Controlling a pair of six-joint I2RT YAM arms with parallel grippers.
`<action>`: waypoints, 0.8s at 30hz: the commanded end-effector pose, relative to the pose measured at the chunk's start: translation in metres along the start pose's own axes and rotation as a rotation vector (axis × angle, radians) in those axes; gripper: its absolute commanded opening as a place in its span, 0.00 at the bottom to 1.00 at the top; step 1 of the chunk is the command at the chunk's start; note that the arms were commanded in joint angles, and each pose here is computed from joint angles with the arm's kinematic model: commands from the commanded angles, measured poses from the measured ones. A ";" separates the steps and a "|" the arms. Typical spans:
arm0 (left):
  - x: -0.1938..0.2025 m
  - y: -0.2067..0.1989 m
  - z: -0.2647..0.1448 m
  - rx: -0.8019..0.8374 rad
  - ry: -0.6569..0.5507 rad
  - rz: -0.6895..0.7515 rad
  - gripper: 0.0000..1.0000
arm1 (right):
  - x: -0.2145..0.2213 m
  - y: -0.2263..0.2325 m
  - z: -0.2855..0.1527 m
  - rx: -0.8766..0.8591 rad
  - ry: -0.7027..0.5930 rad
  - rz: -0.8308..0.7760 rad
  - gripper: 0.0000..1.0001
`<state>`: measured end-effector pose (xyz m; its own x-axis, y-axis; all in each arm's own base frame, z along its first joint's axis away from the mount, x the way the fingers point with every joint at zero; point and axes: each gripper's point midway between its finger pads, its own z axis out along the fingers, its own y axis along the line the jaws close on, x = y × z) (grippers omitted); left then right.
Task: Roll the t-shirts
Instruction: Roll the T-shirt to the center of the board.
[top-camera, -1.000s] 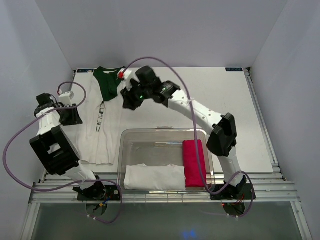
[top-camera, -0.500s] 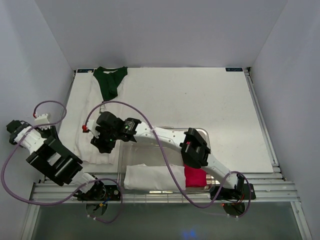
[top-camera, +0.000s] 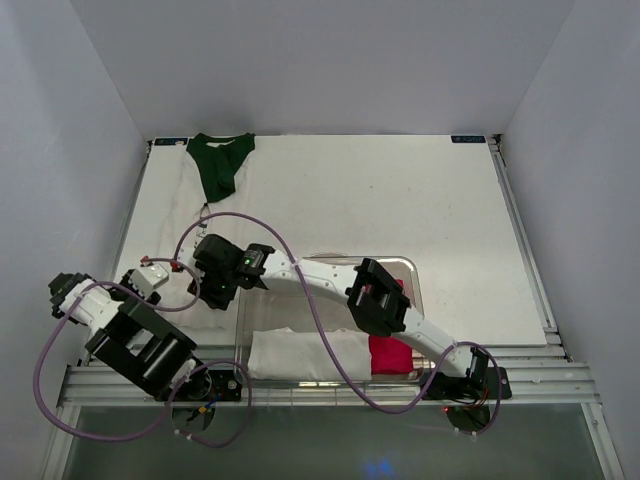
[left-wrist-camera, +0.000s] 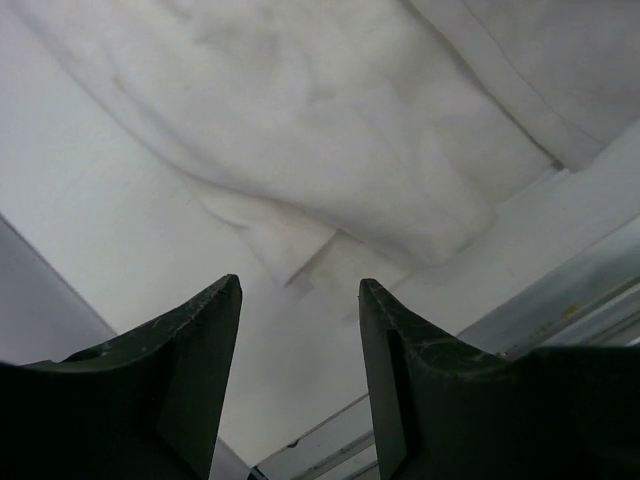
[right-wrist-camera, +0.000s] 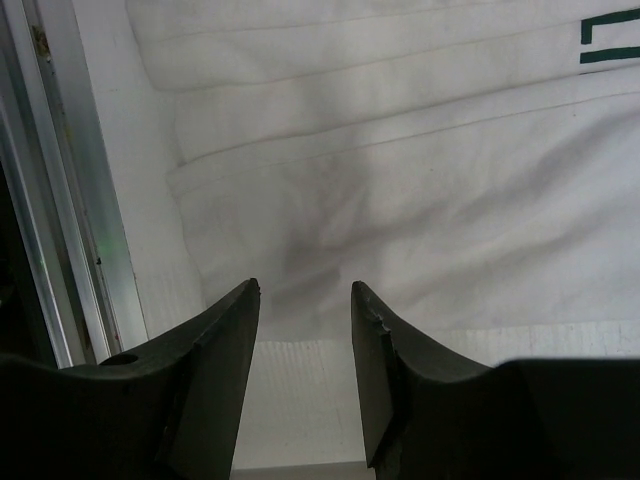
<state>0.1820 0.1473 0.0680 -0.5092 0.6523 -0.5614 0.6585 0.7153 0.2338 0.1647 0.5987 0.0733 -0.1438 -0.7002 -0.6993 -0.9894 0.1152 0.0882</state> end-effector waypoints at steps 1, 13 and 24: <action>-0.007 -0.014 0.003 0.114 -0.030 0.504 0.62 | -0.005 0.010 0.000 -0.021 0.002 -0.005 0.48; 0.014 -0.040 0.018 0.212 0.013 0.648 0.75 | 0.036 0.039 0.004 -0.079 0.105 0.021 0.48; 0.021 -0.034 0.033 0.163 0.015 0.691 0.75 | 0.037 0.048 -0.006 -0.052 0.131 -0.051 0.56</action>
<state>0.1397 0.1153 0.0183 -0.4759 0.7311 -0.4889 0.7896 0.6000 0.1286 0.1334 0.5866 0.0494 -0.1213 -0.7582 -0.6406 -0.9924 0.0809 0.0922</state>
